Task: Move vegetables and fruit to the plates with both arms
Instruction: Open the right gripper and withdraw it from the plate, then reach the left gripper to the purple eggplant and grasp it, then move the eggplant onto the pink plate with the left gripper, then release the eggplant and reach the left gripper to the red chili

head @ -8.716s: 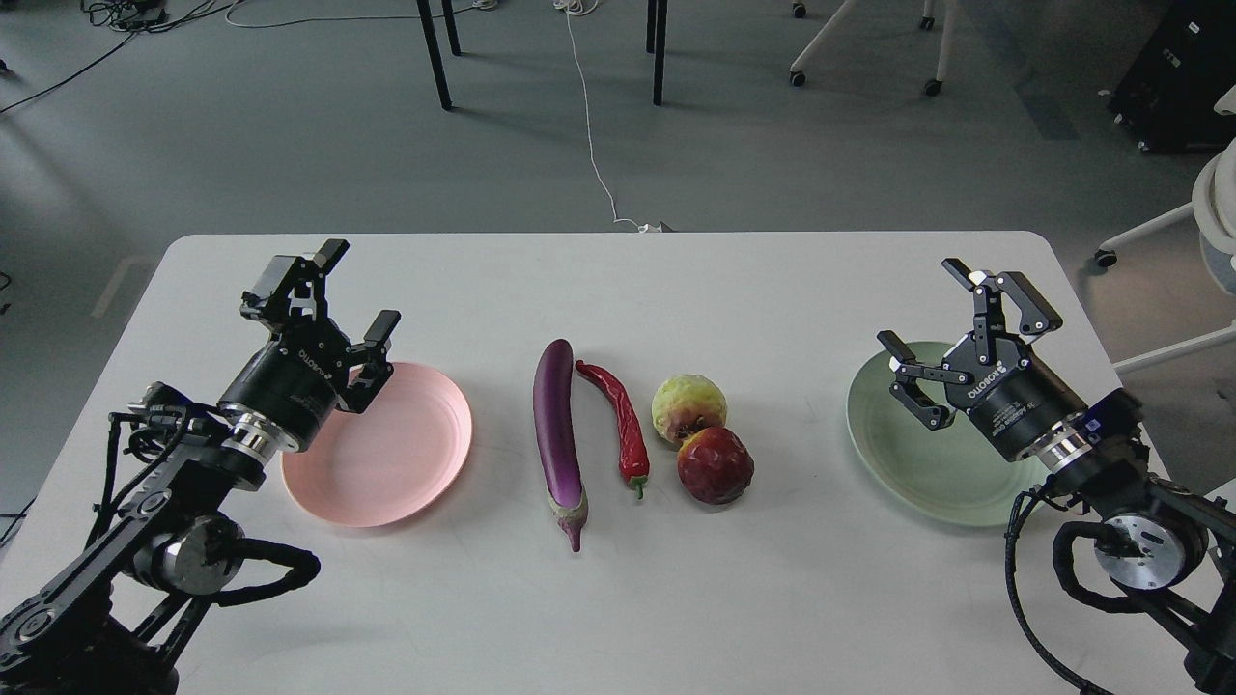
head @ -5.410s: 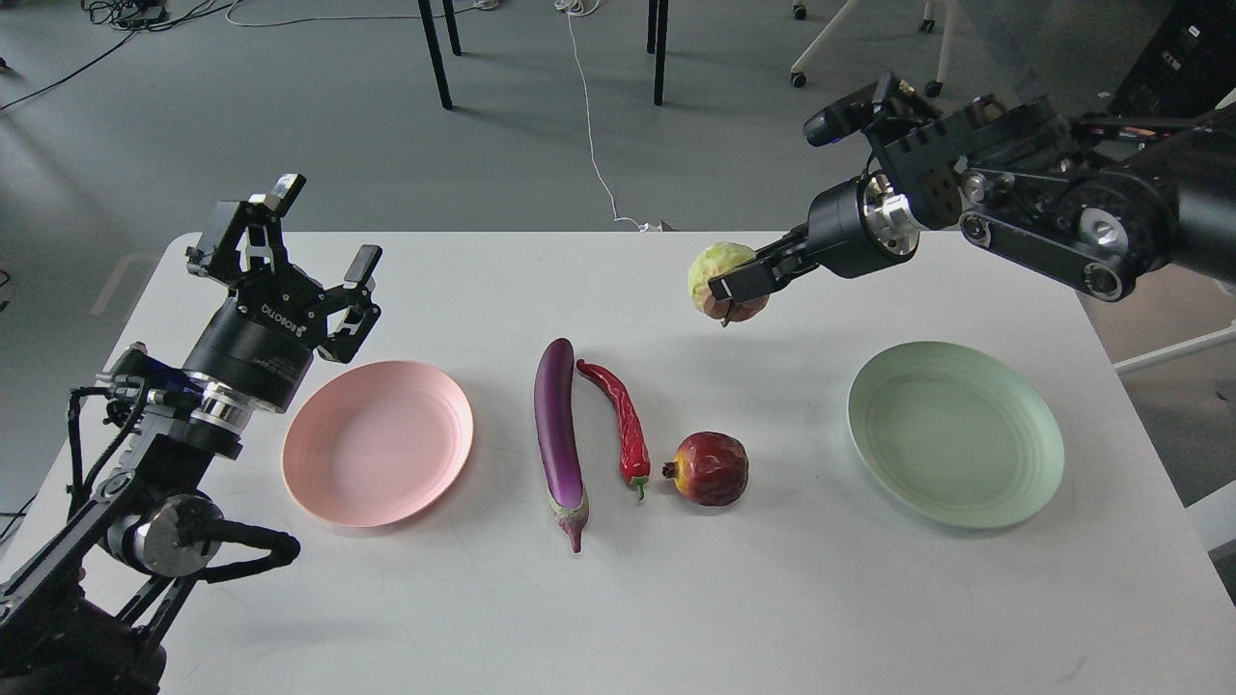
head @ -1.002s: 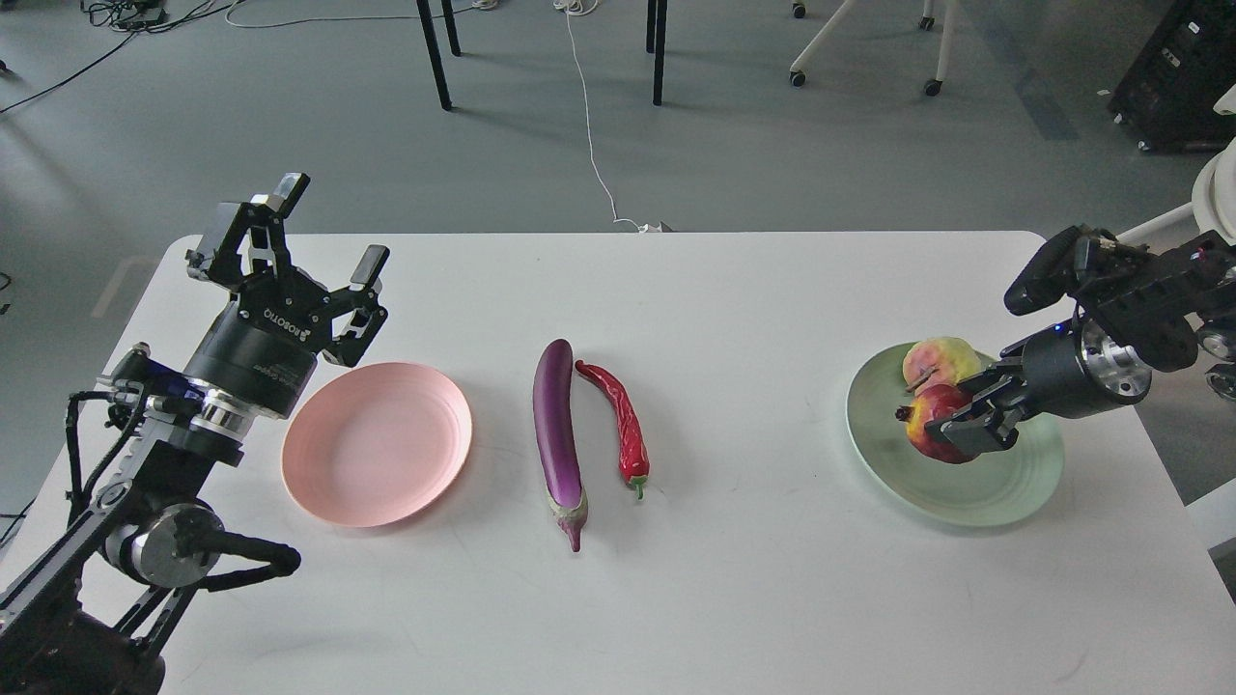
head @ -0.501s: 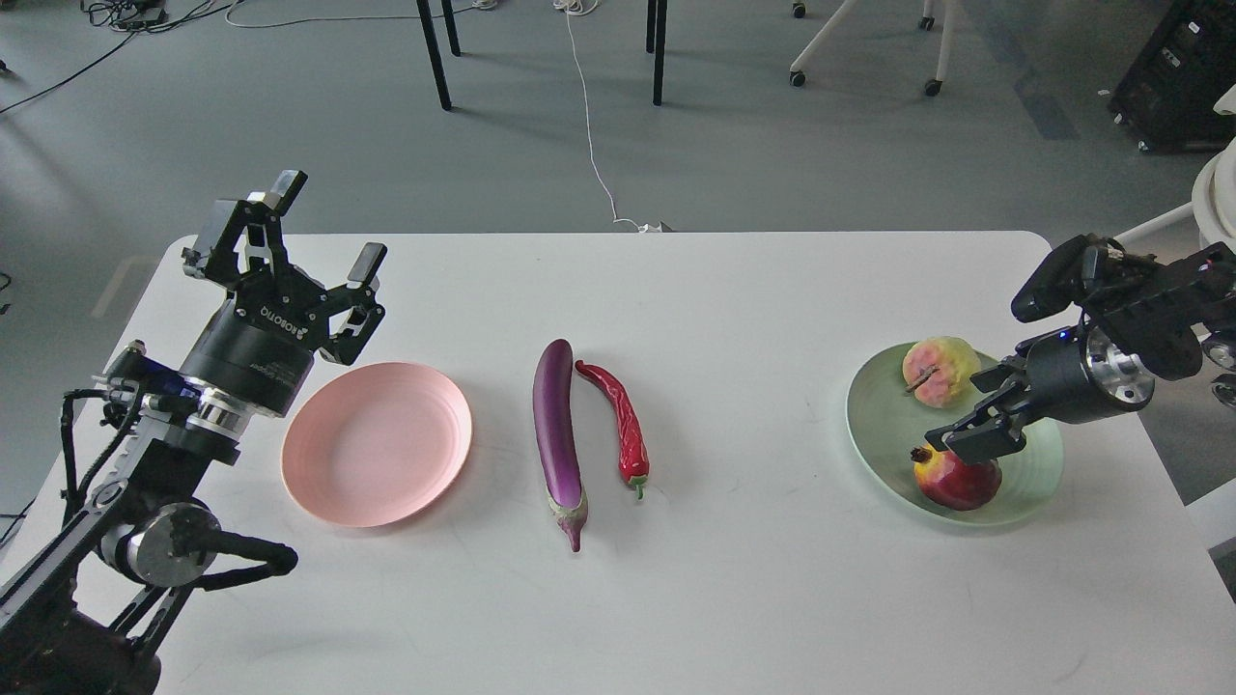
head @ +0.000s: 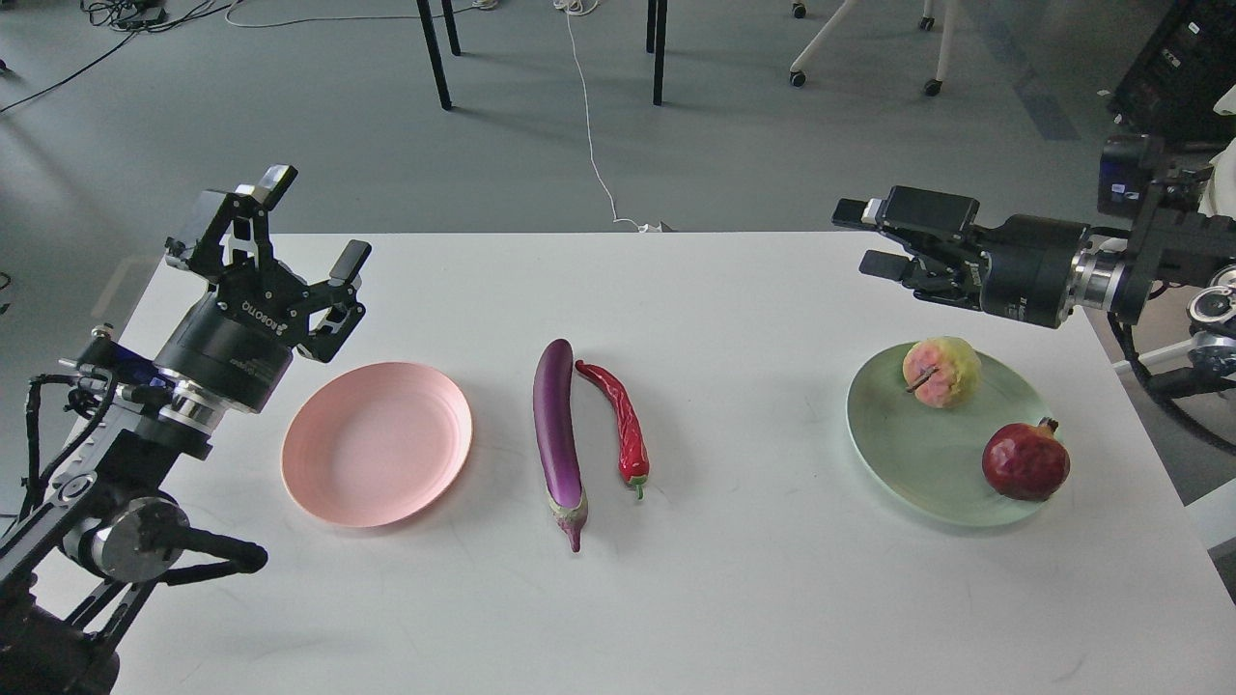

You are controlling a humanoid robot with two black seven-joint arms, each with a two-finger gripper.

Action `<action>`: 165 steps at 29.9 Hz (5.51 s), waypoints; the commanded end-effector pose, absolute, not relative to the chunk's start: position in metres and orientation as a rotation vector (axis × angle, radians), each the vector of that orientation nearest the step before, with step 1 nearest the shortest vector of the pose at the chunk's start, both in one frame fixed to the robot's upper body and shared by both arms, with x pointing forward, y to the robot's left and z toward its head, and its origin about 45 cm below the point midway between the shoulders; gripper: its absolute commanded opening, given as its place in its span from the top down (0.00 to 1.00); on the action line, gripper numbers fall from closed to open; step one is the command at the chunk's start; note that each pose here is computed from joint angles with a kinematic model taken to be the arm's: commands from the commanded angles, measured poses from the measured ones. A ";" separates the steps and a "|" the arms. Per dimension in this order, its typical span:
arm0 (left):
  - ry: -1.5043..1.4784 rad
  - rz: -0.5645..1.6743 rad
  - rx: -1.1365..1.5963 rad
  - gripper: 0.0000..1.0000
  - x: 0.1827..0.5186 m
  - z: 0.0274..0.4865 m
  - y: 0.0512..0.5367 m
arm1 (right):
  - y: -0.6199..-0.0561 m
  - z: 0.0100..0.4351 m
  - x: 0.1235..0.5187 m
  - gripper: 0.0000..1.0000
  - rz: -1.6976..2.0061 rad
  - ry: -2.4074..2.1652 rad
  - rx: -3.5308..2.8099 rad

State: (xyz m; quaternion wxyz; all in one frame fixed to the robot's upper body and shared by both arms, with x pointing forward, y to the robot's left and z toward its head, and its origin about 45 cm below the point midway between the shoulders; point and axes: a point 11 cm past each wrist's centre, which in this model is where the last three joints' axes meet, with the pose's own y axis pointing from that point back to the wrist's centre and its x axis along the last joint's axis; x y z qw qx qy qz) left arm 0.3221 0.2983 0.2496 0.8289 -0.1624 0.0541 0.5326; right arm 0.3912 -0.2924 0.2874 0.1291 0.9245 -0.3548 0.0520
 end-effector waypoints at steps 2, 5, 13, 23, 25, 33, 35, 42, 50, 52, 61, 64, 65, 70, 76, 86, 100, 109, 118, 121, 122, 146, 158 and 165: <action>0.048 1.093 -0.264 0.02 0.320 0.246 0.289 | -0.304 0.272 0.403 0.02 -0.292 -1.473 2.830; -0.017 1.037 -0.163 0.02 0.315 0.238 0.275 | -0.327 0.255 0.411 0.02 -0.478 -1.731 2.824; -0.350 0.802 0.218 0.02 0.320 0.223 0.231 | -0.369 0.216 0.387 0.02 -0.698 -1.910 2.806; -0.813 0.256 0.742 0.02 0.352 0.198 0.198 | -0.379 0.211 0.382 0.01 -0.707 -1.963 2.783; -0.812 0.242 0.833 0.02 0.361 0.191 0.201 | -0.379 0.211 0.382 0.01 -0.706 -1.965 2.781; -0.738 0.290 0.957 0.02 0.383 0.157 0.174 | -0.380 0.213 0.383 0.01 -0.702 -1.970 2.783; -0.720 0.302 0.986 0.02 0.385 0.150 0.169 | -0.382 0.215 0.384 0.01 -0.696 -1.976 2.785; -0.697 0.319 1.038 0.02 0.388 0.139 0.167 | -0.382 0.217 0.385 0.01 -0.691 -1.983 2.790; -0.660 0.279 1.057 0.02 0.380 0.130 0.162 | -0.384 0.216 0.385 0.01 -0.688 -1.990 2.786; -0.657 0.277 1.058 0.02 0.379 0.129 0.160 | -0.385 0.216 0.385 0.01 -0.685 -1.993 2.783; -0.630 0.271 1.032 0.02 0.374 0.126 0.146 | -0.386 0.218 0.385 0.01 -0.681 -1.998 2.785; -0.630 0.269 1.034 0.05 0.373 0.125 0.145 | -0.386 0.218 0.385 0.01 -0.681 -1.998 2.785; -0.629 0.274 1.046 0.06 0.374 0.125 0.146 | -0.386 0.218 0.385 0.01 -0.681 -1.998 2.785; -0.597 0.276 1.079 0.34 0.374 0.121 0.152 | -0.386 0.218 0.385 0.01 -0.679 -1.999 2.783; -0.542 0.294 1.136 0.78 0.375 0.116 0.160 | -0.386 0.218 0.385 0.01 -0.679 -1.999 2.783; -0.317 0.402 1.057 0.81 0.381 0.130 0.159 | -0.386 0.218 0.385 0.01 -0.677 -1.997 2.783; -0.384 0.452 1.106 0.80 0.397 0.198 0.264 | -0.386 0.218 0.385 0.01 -0.675 -1.994 2.783; -0.396 0.408 1.238 0.78 0.359 0.187 0.346 | -0.386 0.217 0.385 0.01 -0.671 -1.991 2.781; -0.380 0.393 1.218 0.66 0.349 0.177 0.342 | -0.386 0.216 0.384 0.01 -0.671 -1.987 2.779; -0.381 0.391 1.215 0.45 0.349 0.177 0.341 | -0.386 0.217 0.384 0.01 -0.671 -1.986 2.781; -0.381 0.392 1.217 0.35 0.349 0.177 0.342 | -0.386 0.216 0.384 0.01 -0.675 -1.987 2.778; -0.553 0.407 0.867 0.00 0.385 0.223 0.212 | -0.389 0.216 0.382 0.01 -0.670 -1.993 2.770; -0.584 0.314 0.874 0.01 0.362 0.180 0.097 | -0.398 0.217 0.379 0.01 -0.651 -2.003 2.748; -0.553 0.315 0.897 0.01 0.358 0.157 0.073 | -0.398 0.216 0.379 0.01 -0.651 -2.001 2.746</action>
